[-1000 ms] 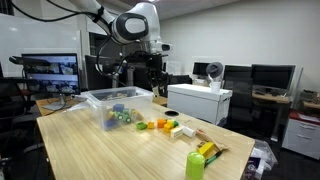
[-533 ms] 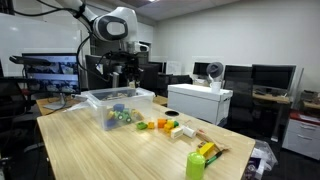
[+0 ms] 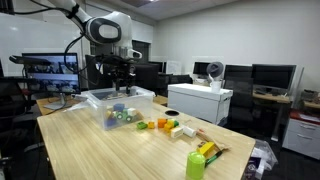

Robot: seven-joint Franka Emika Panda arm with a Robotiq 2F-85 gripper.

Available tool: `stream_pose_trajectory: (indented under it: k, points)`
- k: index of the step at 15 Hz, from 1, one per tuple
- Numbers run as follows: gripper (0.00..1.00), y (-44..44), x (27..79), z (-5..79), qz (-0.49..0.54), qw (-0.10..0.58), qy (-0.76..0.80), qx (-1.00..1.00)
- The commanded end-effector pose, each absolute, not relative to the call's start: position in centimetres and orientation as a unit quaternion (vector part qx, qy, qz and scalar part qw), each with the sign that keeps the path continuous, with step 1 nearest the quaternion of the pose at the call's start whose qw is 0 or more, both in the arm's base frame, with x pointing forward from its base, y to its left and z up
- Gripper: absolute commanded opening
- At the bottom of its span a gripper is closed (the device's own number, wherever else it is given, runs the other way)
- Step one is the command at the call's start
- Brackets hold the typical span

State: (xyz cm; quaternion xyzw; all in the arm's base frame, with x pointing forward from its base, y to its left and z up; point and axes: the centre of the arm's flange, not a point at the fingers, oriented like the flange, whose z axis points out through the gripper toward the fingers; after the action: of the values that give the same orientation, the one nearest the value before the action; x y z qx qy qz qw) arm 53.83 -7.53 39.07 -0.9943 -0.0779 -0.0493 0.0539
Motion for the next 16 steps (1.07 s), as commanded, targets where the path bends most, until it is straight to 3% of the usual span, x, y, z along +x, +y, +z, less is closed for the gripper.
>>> stream_pose_trajectory:
  k: [1, 6, 12, 16]
  points:
    - [1.0, -9.5, 54.3, 39.8, -0.07, 0.08, -0.061, -0.992]
    - [1.0, -15.3, 56.1, 42.4, -0.118, 0.082, 0.008, -0.99]
    - [1.0, -22.5, 54.6, 38.0, -0.078, 0.016, 0.066, -0.995]
    - [1.0, -21.6, 54.3, 34.4, -0.045, 0.009, 0.053, -0.998]
